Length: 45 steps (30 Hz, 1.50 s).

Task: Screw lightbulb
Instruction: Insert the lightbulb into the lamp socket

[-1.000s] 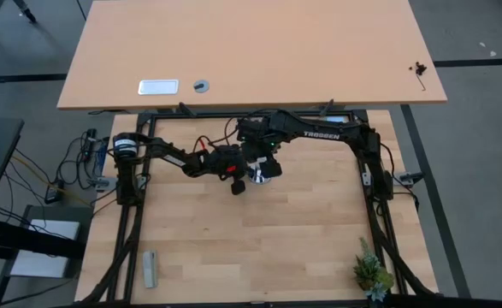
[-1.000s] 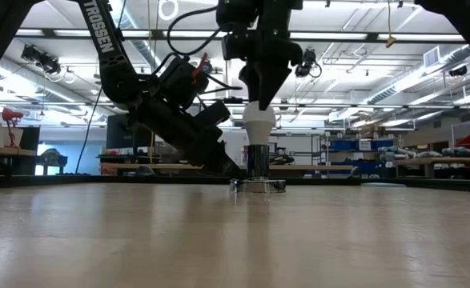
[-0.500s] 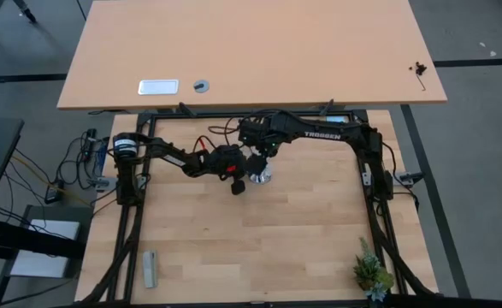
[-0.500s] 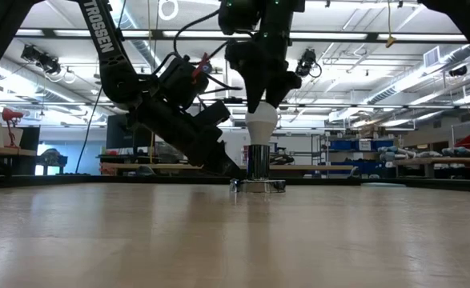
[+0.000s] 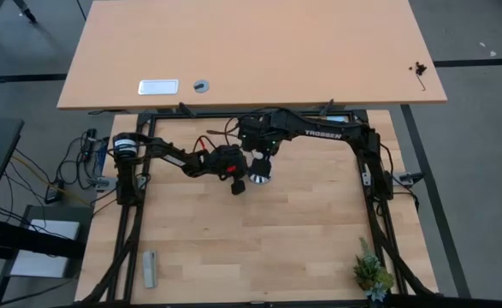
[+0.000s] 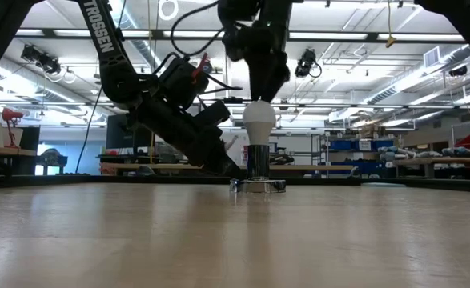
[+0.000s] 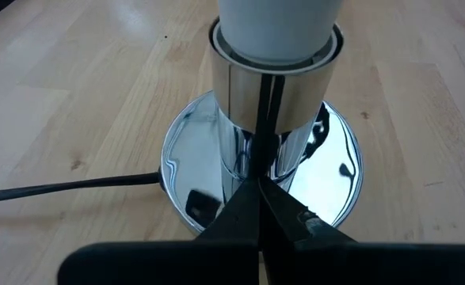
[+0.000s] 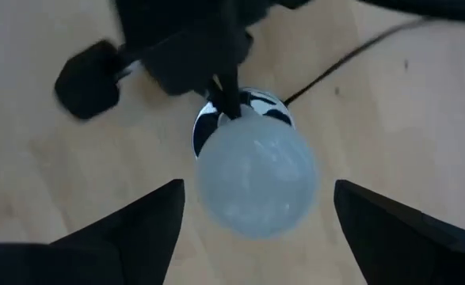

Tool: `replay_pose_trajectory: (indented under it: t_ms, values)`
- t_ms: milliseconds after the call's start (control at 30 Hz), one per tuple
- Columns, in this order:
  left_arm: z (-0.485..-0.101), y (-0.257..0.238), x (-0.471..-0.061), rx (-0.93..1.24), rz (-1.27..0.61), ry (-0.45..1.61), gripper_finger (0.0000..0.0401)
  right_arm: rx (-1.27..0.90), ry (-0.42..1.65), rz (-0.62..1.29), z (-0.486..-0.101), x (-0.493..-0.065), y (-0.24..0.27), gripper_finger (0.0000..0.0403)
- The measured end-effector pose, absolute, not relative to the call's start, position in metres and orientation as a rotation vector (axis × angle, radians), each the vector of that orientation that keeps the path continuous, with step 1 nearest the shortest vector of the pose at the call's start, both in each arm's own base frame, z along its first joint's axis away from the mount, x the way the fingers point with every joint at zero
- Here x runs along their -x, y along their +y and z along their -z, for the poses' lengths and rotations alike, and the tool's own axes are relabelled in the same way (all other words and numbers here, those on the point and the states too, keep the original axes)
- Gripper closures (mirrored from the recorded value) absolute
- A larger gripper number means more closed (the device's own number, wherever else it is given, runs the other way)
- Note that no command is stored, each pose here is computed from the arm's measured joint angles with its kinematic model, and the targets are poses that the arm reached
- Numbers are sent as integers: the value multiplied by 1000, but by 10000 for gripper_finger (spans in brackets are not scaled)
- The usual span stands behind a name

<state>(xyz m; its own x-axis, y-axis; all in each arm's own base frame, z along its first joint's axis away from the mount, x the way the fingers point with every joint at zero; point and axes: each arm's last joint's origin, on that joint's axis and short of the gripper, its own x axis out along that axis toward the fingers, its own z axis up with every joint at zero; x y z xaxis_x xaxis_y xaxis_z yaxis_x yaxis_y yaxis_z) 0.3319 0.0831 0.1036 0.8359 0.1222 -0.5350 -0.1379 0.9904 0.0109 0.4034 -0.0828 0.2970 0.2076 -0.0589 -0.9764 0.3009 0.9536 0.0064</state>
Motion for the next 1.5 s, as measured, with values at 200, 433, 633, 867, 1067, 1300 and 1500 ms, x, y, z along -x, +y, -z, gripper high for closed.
replay_pose_trajectory:
  t_ms: [200,433,633,867,1067,1300,1500]
  values:
    - [-104,83,-332,29,-138,564,401,127,1359,-20,-300,-404,-77,77]
    - [-104,83,-332,29,-138,564,401,207,1390,-86,-283,-403,-83,86]
    - [-104,83,-332,29,-138,564,401,48,1386,30,-271,-403,-86,101]
    - [-104,83,-332,30,-138,564,401,-379,1359,385,-268,-401,-85,110]
    - [-104,83,-332,30,-138,564,401,-375,1371,372,-269,-403,-78,91]
    - [-104,83,-332,30,-138,564,401,-294,1368,316,-290,-402,-79,74]
    - [-104,83,-332,29,-138,564,401,-1,1369,97,-296,-403,-81,72]
